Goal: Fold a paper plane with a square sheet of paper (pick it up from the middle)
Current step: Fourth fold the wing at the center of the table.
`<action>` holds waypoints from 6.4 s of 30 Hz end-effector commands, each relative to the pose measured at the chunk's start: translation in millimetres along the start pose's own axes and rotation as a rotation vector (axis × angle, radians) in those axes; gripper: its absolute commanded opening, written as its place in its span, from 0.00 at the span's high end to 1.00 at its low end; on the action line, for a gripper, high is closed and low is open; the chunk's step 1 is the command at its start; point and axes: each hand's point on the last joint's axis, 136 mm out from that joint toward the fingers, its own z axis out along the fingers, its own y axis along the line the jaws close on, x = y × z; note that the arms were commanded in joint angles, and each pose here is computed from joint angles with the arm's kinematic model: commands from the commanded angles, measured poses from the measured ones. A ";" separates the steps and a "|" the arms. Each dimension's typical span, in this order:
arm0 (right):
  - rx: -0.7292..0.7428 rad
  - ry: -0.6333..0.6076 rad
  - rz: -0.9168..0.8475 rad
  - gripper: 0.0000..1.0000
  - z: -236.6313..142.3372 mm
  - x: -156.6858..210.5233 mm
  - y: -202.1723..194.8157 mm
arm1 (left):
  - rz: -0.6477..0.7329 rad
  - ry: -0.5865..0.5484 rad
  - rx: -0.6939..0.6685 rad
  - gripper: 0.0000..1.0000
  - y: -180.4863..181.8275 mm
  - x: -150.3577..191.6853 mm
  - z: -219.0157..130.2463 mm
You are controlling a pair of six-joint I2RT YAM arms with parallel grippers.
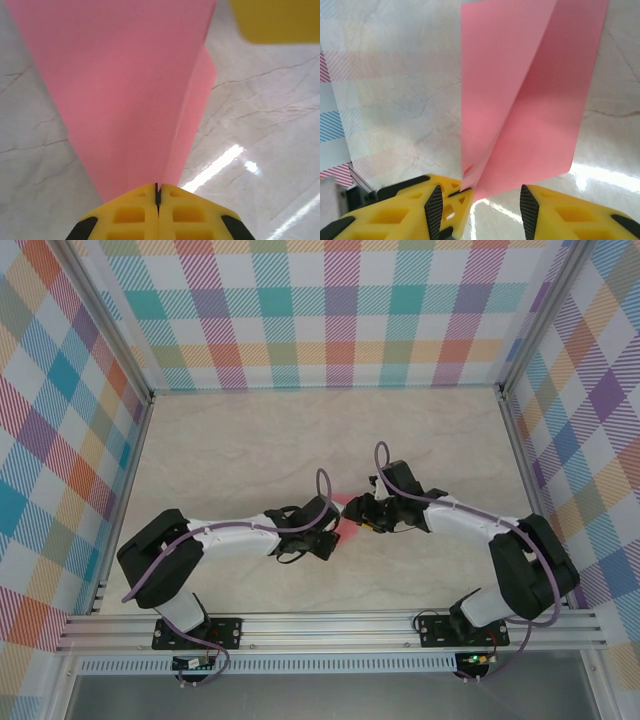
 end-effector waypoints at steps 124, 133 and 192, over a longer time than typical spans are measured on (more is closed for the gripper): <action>0.055 0.134 -0.019 0.81 94.0 -15.8 -2.3 | -0.488 0.086 0.530 0.89 39.2 19.3 9.0; 0.084 0.138 0.004 0.81 98.1 -13.0 -12.7 | -0.475 0.123 0.479 0.79 44.9 33.9 11.8; 0.161 0.192 0.037 0.81 108.0 -0.5 -38.6 | -0.380 0.219 0.132 0.98 66.6 64.9 11.6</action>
